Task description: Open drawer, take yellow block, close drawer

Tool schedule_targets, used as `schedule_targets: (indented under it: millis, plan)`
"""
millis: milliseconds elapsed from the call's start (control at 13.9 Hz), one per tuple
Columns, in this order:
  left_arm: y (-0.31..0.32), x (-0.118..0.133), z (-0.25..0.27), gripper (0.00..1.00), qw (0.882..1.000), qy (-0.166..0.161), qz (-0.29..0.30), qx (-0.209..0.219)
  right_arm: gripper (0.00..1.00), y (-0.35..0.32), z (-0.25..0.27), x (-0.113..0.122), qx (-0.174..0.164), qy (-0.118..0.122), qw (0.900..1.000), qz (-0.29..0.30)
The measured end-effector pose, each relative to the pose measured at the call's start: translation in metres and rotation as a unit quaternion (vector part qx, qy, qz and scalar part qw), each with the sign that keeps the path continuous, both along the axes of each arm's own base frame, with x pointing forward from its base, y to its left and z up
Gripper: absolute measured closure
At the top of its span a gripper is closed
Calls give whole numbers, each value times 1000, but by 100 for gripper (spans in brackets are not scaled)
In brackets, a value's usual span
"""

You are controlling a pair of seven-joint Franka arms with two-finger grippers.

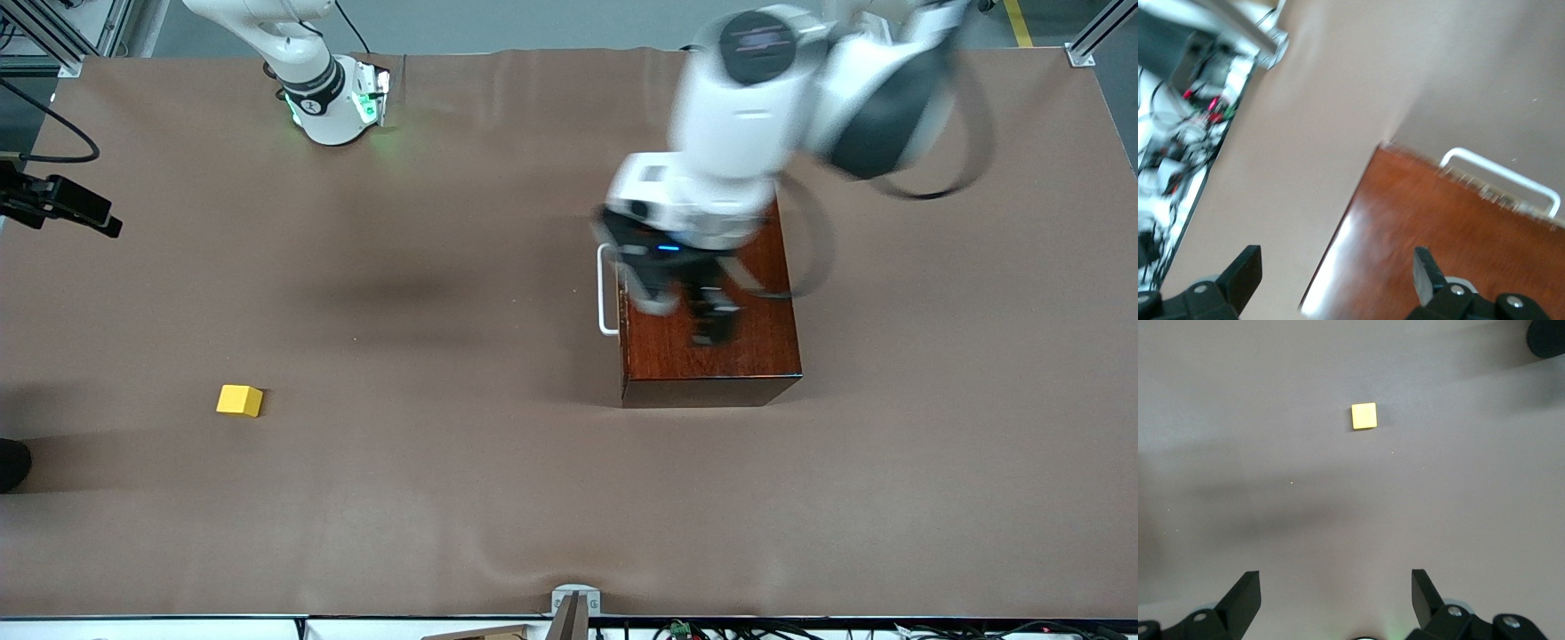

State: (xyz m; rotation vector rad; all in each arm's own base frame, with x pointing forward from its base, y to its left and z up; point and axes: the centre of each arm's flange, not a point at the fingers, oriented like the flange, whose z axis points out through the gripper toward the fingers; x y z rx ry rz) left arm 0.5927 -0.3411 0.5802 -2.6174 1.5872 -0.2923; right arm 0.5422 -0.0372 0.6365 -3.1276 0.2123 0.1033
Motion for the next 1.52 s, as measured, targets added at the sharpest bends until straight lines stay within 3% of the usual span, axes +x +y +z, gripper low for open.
schedule_targets:
  millis: [216, 577, 794, 938, 1515]
  plan:
    - [53, 18, 0, 0, 999, 20, 41, 3, 0, 0, 0, 0, 0, 0, 1000, 0]
    - [58, 21, -28, 0, 997, 45, 56, 15, 0, 0, 0, 0, 0, 0, 1000, 0]
    - [157, 57, -33, 0, 992, 51, 113, 15, 0, 0, 0, 0, 0, 0, 1000, 0]
    - [215, 70, -30, 0, 993, 53, 104, 11, 0, 0, 0, 0, 0, 0, 1000, 0]
    - [239, 67, -9, 0, 994, 42, 102, 5, 0, 0, 0, 0, 0, 0, 1000, 0]
